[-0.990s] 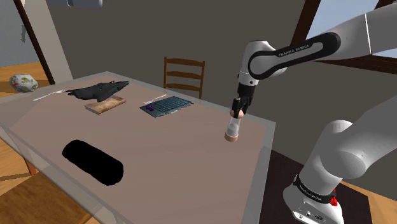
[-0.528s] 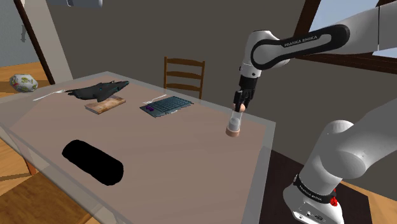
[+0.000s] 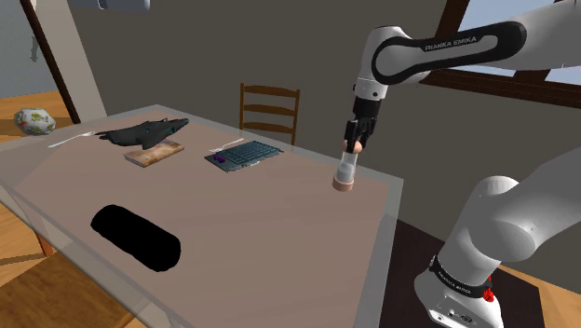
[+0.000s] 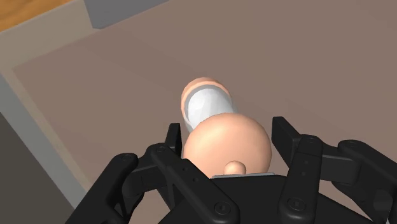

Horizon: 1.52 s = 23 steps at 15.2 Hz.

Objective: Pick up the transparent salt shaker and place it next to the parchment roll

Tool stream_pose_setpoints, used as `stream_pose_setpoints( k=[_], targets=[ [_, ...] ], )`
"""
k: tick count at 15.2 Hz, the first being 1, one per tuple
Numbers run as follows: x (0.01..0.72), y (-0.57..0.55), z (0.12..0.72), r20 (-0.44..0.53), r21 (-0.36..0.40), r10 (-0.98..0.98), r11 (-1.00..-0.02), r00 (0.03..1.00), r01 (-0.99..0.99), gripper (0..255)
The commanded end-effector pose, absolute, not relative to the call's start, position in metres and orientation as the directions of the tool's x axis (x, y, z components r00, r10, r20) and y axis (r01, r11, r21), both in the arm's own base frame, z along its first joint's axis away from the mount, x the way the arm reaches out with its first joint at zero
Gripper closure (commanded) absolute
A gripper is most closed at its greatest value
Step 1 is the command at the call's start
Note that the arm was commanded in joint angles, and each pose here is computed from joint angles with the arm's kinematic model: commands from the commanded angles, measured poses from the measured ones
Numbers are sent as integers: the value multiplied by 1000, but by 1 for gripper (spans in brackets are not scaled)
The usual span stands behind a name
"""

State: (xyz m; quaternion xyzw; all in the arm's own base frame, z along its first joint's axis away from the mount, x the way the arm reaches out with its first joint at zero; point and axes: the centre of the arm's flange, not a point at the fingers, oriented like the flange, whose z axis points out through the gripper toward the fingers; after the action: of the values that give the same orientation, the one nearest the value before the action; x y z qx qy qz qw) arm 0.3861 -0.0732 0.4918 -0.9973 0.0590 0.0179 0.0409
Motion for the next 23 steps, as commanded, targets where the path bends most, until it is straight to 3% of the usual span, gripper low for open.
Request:
stream_pose_setpoints(
  k=[1, 23],
  targets=[
    [386, -73, 504, -41, -80, -116, -990, 992, -119, 255],
    [386, -73, 620, -41, -80, -116, -990, 992, -119, 255]
  ],
)
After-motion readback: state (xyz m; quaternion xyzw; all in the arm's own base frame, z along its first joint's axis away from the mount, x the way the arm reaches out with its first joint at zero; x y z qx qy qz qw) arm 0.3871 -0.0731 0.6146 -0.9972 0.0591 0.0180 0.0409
